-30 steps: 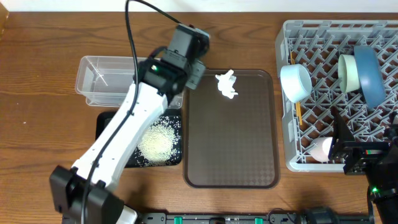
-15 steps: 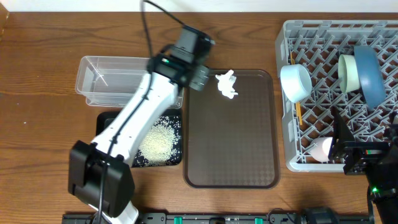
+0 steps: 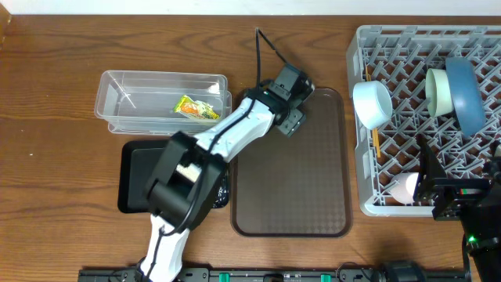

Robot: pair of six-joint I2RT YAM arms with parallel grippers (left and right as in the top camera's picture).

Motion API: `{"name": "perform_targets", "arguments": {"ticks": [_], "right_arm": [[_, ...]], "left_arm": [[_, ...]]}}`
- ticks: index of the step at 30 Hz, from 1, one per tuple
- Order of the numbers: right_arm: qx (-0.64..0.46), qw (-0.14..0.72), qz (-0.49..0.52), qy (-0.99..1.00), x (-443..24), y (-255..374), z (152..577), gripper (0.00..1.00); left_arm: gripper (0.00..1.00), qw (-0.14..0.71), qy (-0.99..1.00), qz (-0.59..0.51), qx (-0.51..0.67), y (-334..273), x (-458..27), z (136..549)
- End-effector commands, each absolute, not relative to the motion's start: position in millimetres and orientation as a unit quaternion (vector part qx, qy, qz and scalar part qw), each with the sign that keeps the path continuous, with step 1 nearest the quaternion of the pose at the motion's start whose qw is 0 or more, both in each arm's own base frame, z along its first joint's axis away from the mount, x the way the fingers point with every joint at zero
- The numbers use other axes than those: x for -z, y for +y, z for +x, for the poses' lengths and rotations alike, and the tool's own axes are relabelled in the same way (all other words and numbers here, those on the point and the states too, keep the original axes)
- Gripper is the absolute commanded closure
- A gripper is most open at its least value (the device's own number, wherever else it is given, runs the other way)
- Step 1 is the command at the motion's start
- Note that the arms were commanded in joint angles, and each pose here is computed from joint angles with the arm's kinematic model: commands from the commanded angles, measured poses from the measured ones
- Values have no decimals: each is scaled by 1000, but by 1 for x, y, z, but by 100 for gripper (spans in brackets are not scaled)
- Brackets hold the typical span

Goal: Sort waste into correct bins and load items into the dishwasher rack
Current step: 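Carry the wrapper and tissue left over the clear plastic container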

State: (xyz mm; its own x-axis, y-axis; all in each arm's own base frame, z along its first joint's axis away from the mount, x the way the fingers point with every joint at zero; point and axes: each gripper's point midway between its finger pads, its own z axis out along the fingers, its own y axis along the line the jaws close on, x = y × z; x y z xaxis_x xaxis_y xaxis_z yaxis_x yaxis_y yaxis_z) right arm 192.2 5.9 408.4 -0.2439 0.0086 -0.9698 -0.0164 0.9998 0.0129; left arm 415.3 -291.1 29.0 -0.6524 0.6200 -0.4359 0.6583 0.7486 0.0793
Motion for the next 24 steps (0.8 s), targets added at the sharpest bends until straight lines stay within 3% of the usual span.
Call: {"name": "perform_targets", "arguments": {"ticks": [1, 2, 4, 7, 17, 24], "right_arm": [[-7, 616, -3, 788, -410, 5, 192, 1], [-7, 616, -3, 788, -410, 5, 192, 1], [-7, 616, -3, 788, -410, 5, 192, 1], [-7, 616, -3, 788, -410, 5, 192, 1], [-7, 616, -3, 788, -410, 5, 192, 1], [-7, 616, -3, 788, -410, 5, 192, 1]], "left_arm": [[33, 221, 906, 357, 46, -292, -25, 416], [40, 218, 908, 353, 47, -291, -24, 415], [68, 219, 913, 341, 50, -290, -30, 414], [94, 229, 918, 320, 56, -287, -49, 415], [94, 310, 913, 248, 89, -271, -153, 418], [93, 351, 918, 182, -34, -193, -206, 419]]}}
